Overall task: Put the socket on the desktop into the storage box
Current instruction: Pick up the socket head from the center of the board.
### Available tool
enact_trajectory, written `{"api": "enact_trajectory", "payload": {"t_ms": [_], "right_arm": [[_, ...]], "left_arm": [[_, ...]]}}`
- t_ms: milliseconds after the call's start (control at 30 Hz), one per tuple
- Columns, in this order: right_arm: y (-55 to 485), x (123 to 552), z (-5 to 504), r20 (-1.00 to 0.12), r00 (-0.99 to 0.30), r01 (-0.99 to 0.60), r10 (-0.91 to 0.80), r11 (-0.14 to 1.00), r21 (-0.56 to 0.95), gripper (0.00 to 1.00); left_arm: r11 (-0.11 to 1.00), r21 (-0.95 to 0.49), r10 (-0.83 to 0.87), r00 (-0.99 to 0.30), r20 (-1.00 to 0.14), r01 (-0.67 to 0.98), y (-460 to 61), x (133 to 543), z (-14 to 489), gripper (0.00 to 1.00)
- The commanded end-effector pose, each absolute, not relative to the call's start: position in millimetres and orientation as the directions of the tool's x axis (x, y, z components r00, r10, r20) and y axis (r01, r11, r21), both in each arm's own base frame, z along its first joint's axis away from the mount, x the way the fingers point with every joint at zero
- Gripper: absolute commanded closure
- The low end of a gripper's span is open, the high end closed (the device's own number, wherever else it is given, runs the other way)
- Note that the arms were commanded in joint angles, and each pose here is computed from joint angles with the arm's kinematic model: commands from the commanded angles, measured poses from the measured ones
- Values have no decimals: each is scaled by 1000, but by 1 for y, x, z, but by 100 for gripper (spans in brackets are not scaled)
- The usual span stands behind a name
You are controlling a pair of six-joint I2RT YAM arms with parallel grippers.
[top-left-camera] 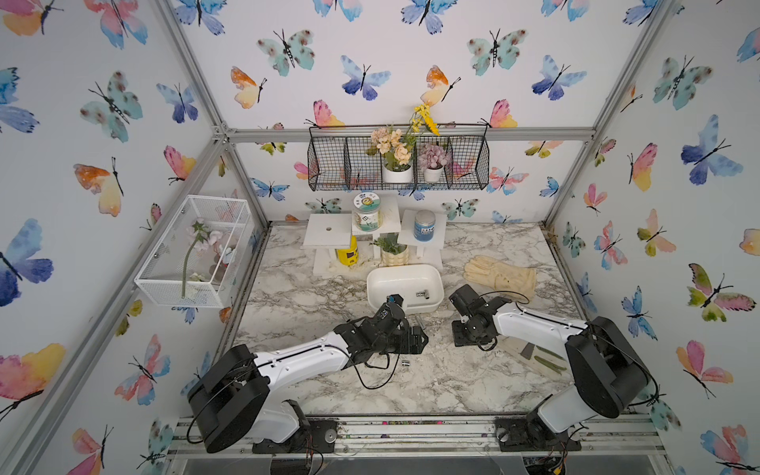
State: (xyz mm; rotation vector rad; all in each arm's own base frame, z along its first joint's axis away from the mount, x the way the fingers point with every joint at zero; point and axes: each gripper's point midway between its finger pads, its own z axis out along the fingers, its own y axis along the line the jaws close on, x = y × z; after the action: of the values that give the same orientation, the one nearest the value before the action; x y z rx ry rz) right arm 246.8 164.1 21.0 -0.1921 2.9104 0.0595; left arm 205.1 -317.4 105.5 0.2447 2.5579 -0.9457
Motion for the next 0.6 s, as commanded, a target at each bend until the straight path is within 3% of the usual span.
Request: {"api": "enact_trajectory", "payload": {"t_ms": [0, 567], "right_arm": [[160, 245, 12, -217, -964, -152, -151, 988, -11, 50], [160, 245, 6, -209, -964, -166, -166, 986, -18, 59]], "left_arm": [[761, -580, 24, -905, -425, 292, -318, 205, 104, 13], [767, -577, 13, -906, -423, 280, -316, 206, 104, 13]]}}
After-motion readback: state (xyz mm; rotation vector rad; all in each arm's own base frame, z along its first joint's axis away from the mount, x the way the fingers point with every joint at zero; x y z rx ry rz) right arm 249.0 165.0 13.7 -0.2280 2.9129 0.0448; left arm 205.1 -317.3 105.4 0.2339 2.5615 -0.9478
